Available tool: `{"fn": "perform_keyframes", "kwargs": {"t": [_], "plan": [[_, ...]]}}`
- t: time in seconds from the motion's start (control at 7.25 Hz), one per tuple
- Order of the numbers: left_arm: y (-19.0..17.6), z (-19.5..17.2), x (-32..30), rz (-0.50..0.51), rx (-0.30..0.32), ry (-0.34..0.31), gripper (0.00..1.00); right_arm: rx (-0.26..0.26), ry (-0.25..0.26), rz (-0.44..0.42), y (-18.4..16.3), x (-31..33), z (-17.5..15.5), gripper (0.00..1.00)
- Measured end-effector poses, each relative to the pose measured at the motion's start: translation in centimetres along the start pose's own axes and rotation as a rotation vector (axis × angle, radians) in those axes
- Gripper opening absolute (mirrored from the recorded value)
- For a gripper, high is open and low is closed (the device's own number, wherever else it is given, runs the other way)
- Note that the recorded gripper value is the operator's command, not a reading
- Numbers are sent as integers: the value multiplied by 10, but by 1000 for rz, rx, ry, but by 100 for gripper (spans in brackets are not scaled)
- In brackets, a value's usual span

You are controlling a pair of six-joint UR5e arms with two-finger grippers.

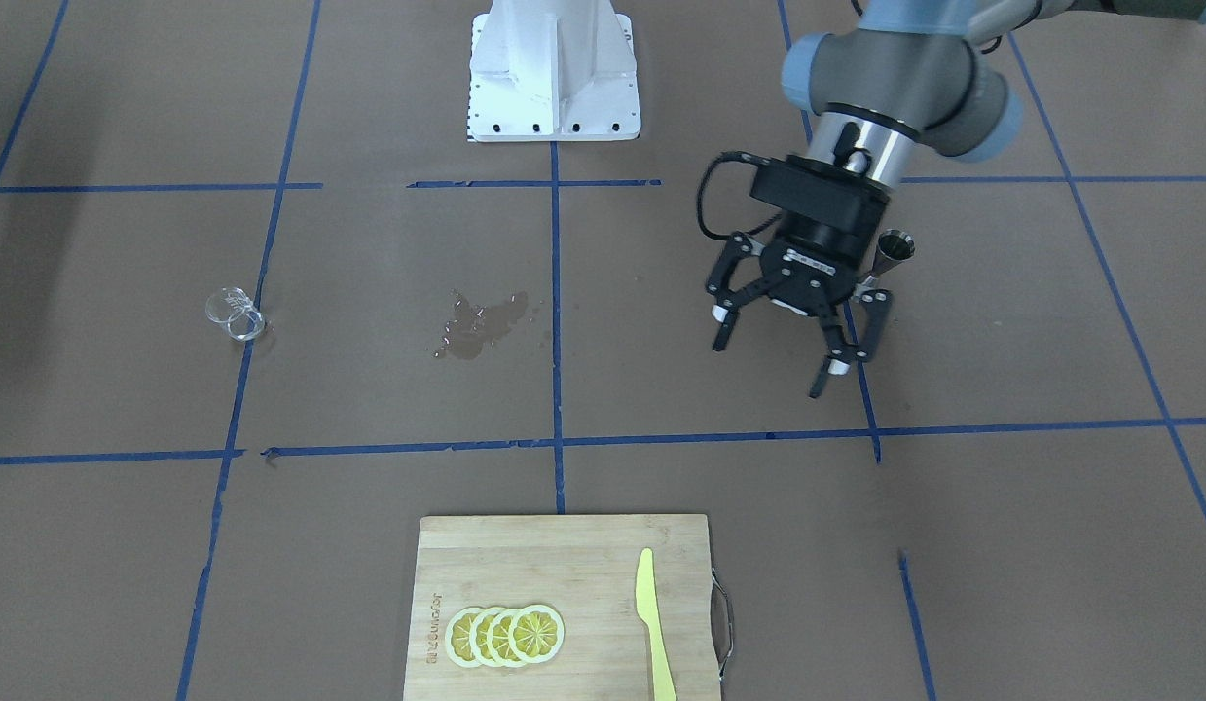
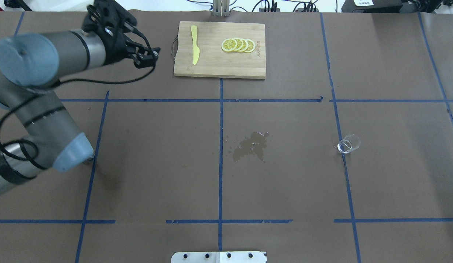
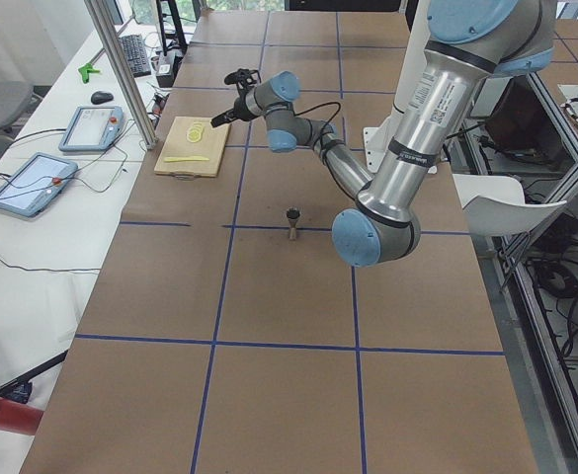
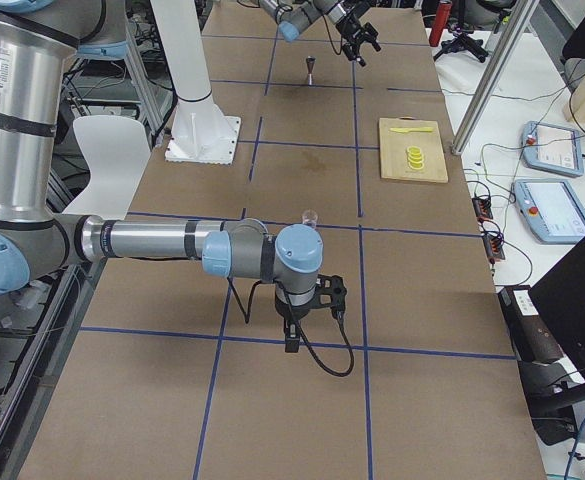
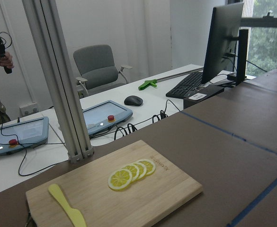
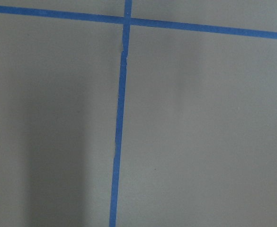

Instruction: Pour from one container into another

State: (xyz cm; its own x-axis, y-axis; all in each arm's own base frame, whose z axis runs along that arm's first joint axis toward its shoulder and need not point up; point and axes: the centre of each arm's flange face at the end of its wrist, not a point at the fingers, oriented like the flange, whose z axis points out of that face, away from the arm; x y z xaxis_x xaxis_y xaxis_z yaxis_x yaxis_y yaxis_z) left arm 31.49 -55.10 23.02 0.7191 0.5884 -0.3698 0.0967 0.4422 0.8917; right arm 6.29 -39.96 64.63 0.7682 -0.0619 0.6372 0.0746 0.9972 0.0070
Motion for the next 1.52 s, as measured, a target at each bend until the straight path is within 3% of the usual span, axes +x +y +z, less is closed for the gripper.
{"fn": "perform_keyframes", "kwargs": {"t": [0.41, 0.83, 0.96, 1.1, 1.24, 1.52], "plan": [[12, -49, -198, -1, -305, -153, 100, -8, 0, 6, 0, 4, 5, 100], [106, -126, -376, -252, -569, -350, 100, -11, 3, 9, 0, 6, 6, 100], [147, -150, -417, -272, -635, -374, 100, -11, 4, 12, 0, 6, 6, 100], [195, -170, -442, -280, -707, -357, 100, -13, 3, 18, 1, 6, 7, 100], [258, -185, -448, -341, -765, -292, 100, -17, 1, 25, 2, 8, 8, 100], [358, -210, -422, -465, -765, -98, 100, -15, -14, 42, 4, 13, 9, 100]]}}
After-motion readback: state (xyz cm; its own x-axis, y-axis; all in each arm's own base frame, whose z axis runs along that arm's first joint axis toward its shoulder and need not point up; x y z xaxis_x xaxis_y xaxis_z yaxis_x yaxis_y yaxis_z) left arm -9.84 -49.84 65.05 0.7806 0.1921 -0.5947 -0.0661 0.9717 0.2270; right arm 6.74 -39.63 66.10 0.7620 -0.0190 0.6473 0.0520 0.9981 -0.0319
